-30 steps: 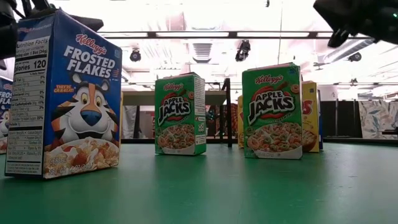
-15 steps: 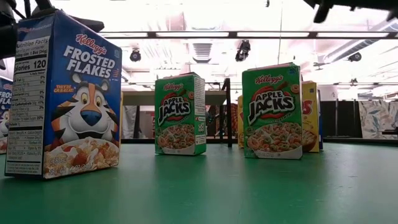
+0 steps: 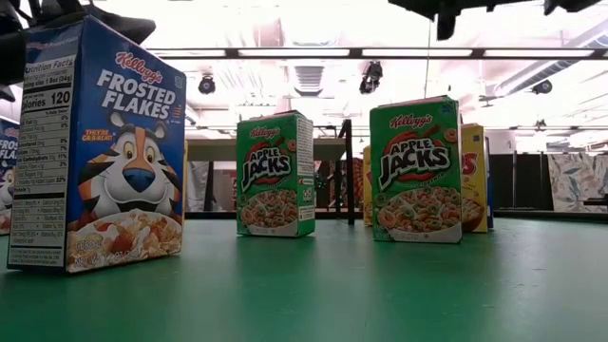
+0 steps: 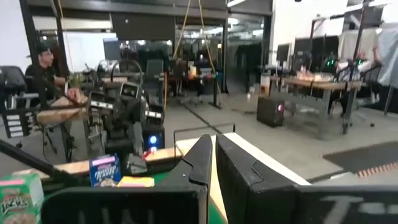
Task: Stack cereal on shelf
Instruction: Put the top yellow cereal box on the shelf
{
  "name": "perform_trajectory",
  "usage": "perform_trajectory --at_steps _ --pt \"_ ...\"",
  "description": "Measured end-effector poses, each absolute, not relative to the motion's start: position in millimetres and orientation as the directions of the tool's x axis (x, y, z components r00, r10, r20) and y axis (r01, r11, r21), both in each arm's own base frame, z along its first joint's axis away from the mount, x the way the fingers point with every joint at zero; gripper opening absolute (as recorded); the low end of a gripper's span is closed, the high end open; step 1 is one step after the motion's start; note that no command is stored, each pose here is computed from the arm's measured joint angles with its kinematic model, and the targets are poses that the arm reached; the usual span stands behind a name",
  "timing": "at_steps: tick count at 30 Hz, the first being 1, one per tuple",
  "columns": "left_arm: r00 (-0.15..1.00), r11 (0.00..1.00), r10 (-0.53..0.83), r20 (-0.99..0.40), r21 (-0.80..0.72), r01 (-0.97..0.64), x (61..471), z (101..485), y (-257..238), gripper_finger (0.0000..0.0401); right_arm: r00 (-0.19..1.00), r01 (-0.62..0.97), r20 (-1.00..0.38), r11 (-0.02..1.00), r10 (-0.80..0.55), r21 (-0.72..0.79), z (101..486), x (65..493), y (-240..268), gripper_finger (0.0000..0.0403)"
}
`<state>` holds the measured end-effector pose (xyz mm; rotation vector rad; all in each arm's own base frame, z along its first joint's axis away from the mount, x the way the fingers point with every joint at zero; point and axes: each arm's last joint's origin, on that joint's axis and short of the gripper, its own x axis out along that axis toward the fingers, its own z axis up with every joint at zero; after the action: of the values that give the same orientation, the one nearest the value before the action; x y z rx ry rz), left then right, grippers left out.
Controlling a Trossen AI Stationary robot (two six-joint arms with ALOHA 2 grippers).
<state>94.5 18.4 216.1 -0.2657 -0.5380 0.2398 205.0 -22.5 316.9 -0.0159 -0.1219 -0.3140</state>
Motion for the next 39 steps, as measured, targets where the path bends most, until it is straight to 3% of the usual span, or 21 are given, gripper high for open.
perform_trajectory --at_steps 11,15,24,31,39 --pt "0.853 0.93 0.294 0.432 -0.336 -0.151 100.2 212.6 19.1 0.0 0.952 0.304 -0.024 0.952 -0.305 -0.016 321.6 240.8 -25.2 0.0013" --pt "0.85 0.926 0.292 0.438 -0.353 -0.136 100.6 214.5 19.1 0.0 0.952 0.304 -0.016 0.951 -0.305 -0.047 328.6 254.0 -26.2 0.0013" --pt "0.84 0.971 0.146 0.523 -0.24 -0.019 99.5 242.6 14.7 0.0 0.952 0.3 -0.043 0.951 -0.304 -0.069 337.4 293.3 -29.1 0.0013" --pt "0.848 0.999 0.037 0.528 -0.05 -0.012 100.4 256.5 11.6 0.0 0.985 0.061 -0.159 0.996 -0.071 -0.063 325.7 336.9 -17.0 0.0013" --pt "0.877 0.999 0.028 0.479 0.023 -0.045 102.2 259.1 11.6 0.0 0.918 -0.014 -0.396 0.999 -0.006 -0.048 304.3 381.5 7.6 0.0013"
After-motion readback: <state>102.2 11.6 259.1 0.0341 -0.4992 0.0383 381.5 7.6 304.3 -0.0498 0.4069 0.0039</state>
